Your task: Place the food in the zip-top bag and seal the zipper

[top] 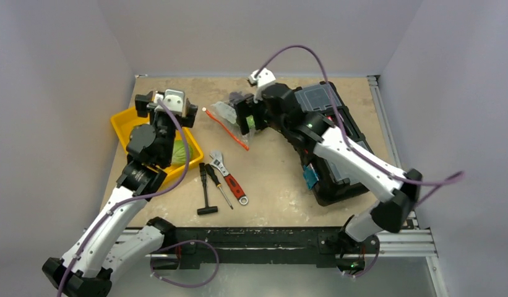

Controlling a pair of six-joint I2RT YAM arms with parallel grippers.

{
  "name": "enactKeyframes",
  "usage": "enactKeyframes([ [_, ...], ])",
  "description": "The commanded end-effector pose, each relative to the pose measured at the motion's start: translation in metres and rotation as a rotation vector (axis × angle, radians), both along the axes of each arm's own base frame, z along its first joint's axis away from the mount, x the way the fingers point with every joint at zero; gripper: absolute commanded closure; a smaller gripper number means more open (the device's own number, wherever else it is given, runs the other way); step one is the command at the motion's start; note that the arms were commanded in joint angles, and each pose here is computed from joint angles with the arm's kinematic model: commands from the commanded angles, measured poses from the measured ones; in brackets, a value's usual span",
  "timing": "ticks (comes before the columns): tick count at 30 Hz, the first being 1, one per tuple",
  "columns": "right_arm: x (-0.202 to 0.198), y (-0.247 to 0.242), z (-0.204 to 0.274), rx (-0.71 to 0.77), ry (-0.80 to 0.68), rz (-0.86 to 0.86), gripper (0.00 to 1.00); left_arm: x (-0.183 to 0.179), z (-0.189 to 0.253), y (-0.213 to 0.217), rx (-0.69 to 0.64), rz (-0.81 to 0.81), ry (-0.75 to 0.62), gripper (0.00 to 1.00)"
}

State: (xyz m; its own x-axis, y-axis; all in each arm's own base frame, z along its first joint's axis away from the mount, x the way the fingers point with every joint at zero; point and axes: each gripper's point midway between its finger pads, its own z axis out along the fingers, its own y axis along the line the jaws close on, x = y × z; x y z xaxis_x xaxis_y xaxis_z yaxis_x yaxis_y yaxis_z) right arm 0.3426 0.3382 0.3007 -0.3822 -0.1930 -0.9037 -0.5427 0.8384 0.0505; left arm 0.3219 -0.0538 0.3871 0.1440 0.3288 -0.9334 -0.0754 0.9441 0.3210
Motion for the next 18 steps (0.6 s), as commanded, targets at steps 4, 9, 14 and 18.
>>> enactKeyframes([
  [4, -0.068, -0.089, 0.058, 0.178, -0.095, -0.096, 0.01, -0.053, 0.010, -0.002, -0.241, -0.135, 0.061, 0.00],
  [9, -0.108, -0.152, 0.099, 0.299, -0.212, -0.157, 0.01, -0.098, 0.004, -0.003, -0.355, -0.243, 0.108, 0.00],
  [14, -0.135, -0.190, 0.123, 0.390, -0.272, -0.192, 0.01, -0.136, -0.007, -0.001, -0.430, -0.320, 0.131, 0.00],
  [18, -0.146, -0.210, 0.137, 0.448, -0.295, -0.226, 0.01, -0.166, -0.001, 0.012, -0.486, -0.340, 0.077, 0.00],
])
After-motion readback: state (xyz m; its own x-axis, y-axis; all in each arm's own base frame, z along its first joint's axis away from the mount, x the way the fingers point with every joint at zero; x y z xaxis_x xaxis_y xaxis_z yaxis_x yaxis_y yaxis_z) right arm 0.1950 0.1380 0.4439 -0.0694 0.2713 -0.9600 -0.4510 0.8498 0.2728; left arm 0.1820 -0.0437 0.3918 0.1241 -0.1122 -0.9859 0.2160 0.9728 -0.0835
